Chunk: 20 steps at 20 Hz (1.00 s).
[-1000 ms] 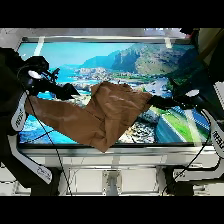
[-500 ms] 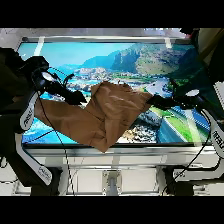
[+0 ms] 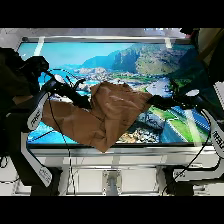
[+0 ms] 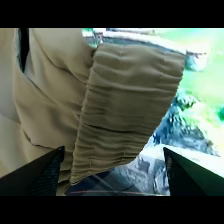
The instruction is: Fold the clothes and pants, and hang the long-sleeved shirts on hangers.
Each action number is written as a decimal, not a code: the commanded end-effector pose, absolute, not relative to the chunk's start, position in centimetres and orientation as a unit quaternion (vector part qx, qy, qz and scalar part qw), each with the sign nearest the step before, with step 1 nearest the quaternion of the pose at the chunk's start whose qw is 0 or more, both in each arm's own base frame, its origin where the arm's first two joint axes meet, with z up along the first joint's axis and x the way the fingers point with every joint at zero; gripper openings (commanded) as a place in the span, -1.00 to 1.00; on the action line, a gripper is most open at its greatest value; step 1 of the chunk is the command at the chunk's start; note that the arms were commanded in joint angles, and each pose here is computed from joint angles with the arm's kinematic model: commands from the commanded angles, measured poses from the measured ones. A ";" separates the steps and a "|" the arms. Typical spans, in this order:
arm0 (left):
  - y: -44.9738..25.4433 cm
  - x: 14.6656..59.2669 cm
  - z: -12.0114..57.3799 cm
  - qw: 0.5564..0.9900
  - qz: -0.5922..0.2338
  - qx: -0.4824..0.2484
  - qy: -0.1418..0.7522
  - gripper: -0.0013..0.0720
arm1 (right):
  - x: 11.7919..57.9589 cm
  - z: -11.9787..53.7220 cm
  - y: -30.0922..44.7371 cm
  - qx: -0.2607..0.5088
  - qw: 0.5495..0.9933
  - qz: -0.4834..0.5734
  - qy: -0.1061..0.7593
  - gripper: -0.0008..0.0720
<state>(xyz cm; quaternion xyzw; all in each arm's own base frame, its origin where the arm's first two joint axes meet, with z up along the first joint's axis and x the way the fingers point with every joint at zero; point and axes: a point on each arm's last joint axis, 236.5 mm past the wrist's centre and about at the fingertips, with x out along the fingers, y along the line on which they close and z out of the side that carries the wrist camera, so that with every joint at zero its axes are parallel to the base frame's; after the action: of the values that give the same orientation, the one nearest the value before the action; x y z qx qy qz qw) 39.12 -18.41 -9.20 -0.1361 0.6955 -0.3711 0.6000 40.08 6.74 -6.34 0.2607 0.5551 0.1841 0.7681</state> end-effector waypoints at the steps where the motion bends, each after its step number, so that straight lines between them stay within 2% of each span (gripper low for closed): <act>1: -19.1 39.3 -9.4 0.606 -0.373 -0.129 0.691 -0.94 | 40.6 -6.3 6.5 0.259 0.776 0.179 0.547 0.90; 6: -18.4 39.7 -9.3 0.609 -0.367 -0.136 0.690 -0.94 | 42.9 -6.1 5.3 0.259 0.806 0.152 0.510 0.90; 11: -18.1 39.8 -9.3 0.611 -0.363 -0.141 0.690 -0.94 | 42.7 -8.5 8.0 0.253 0.791 0.191 0.523 0.88; 12: -18.0 39.8 -9.2 0.611 -0.363 -0.142 0.690 -0.94 | 43.1 -8.3 9.0 0.255 0.793 0.209 0.512 0.59; 13: -17.9 39.9 -9.2 0.612 -0.362 -0.142 0.689 -0.94 | 43.5 -7.8 10.0 0.256 0.797 0.227 0.497 0.09; 14: -17.7 40.1 -9.0 0.613 -0.354 -0.149 0.690 -0.94 | 43.7 -7.0 10.6 0.258 0.798 0.241 0.489 -0.52; 15: -17.4 40.5 -8.5 0.618 -0.347 -0.155 0.688 -0.94 | 43.5 -6.0 11.1 0.252 0.793 0.263 0.488 -0.85; 18: -14.3 43.1 -4.6 0.663 -0.318 -0.177 0.654 -0.95 | 42.2 -1.3 10.4 0.219 0.782 0.313 0.493 -0.87; 20: -10.5 45.1 -0.1 0.711 -0.290 -0.191 0.612 -0.95 | 40.9 3.0 7.4 0.193 0.788 0.300 0.501 -0.87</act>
<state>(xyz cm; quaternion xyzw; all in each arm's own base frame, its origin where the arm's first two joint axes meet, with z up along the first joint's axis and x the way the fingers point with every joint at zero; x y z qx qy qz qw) 43.15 -14.13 -4.32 -0.1715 0.6492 -0.3233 0.6668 42.96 9.21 -1.24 0.2221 0.4858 0.2854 0.7958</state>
